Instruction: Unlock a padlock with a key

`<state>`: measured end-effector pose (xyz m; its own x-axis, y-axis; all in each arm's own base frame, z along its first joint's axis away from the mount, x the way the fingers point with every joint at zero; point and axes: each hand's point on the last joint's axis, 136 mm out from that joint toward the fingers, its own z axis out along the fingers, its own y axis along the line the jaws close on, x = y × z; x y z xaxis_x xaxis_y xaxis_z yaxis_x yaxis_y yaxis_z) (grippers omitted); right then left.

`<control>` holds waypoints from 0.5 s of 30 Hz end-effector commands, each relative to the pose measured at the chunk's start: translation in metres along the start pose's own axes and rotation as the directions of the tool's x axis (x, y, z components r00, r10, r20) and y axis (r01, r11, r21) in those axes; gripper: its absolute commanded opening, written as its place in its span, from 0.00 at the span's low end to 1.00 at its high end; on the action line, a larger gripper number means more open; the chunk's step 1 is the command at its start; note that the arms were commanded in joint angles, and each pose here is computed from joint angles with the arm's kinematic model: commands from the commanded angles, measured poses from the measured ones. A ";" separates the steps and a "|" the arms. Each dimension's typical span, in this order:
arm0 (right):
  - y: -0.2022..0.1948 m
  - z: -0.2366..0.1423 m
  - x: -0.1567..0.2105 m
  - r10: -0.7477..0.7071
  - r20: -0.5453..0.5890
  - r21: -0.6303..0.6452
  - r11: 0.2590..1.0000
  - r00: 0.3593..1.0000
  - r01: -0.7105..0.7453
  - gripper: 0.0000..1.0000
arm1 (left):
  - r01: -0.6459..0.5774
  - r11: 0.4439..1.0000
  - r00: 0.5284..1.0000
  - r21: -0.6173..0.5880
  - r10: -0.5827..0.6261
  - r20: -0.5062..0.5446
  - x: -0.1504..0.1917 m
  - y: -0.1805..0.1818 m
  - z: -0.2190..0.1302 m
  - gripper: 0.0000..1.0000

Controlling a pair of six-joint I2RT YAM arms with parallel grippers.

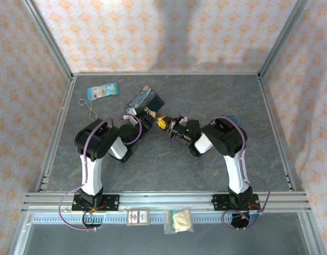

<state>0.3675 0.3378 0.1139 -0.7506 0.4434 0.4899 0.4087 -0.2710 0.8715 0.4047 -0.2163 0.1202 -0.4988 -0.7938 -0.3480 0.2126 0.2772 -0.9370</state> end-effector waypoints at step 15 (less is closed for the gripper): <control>0.081 0.002 0.045 -0.275 -0.091 -0.149 0.954 0.957 0.260 0.29 | 0.102 0.972 0.994 0.211 -0.091 -0.062 0.010 -0.051 -0.014 0.00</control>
<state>0.3652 0.3385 0.1224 -0.7826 0.4338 0.4465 0.3863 -0.2240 0.8948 0.4022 -0.2162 0.1187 -0.5200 -0.8113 -0.2671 0.1671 0.2100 -0.9633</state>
